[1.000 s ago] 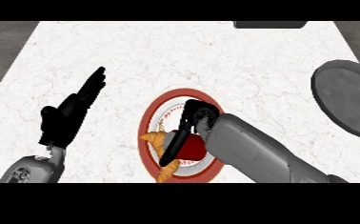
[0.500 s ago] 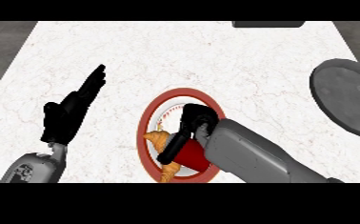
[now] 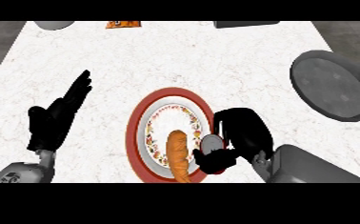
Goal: Pick the can from the plate and place it in the pan
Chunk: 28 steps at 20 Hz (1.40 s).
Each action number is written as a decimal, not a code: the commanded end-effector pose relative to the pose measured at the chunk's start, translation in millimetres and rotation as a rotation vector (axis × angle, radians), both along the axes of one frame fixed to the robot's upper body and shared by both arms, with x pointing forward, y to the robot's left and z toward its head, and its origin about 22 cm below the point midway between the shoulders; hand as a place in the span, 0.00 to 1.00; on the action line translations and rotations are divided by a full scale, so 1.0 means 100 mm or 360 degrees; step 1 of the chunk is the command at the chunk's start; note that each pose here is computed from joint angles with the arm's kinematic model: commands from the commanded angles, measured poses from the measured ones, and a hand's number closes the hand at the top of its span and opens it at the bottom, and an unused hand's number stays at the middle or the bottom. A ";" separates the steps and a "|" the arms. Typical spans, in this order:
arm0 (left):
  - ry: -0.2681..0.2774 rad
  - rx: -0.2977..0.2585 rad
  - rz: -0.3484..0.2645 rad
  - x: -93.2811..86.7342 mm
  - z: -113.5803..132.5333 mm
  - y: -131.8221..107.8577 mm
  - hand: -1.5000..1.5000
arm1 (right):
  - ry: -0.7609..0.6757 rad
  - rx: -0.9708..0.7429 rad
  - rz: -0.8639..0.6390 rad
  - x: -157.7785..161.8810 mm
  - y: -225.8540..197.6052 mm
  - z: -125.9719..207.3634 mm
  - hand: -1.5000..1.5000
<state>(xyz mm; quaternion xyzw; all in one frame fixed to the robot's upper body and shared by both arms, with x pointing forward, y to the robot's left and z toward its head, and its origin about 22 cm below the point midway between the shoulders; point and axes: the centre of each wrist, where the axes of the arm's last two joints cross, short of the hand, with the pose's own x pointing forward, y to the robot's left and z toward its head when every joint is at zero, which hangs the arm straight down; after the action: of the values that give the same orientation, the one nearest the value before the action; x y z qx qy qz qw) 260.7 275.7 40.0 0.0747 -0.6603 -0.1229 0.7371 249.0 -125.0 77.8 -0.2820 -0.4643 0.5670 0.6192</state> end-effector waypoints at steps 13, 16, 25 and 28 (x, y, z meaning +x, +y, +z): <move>-0.0047 -0.0010 -0.0040 -0.13 0.07 -0.05 0.50 | -0.1042 0.0305 -0.0266 -1.01 -1.00 0.78 1.00; -0.0033 0.0027 -0.0058 0.04 0.10 -0.06 0.50 | -0.1121 0.0311 -0.0376 -0.93 -1.24 0.73 1.00; -0.0066 -0.0002 -0.0118 0.02 0.04 -0.28 0.50 | -0.1193 0.0448 -0.0593 -0.69 -1.91 0.47 1.00; -0.0066 -0.0033 -0.0153 0.18 0.09 -0.27 0.50 | -0.1250 0.0423 -0.0692 -0.42 -2.22 0.30 1.00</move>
<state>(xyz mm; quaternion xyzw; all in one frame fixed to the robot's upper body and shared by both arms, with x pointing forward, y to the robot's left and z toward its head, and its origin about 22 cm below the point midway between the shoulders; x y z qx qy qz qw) 263.5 257.3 45.7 0.0468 -0.6777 -0.1488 0.7186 187.6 -309.9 117.4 -0.4547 -0.6679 0.2392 0.5385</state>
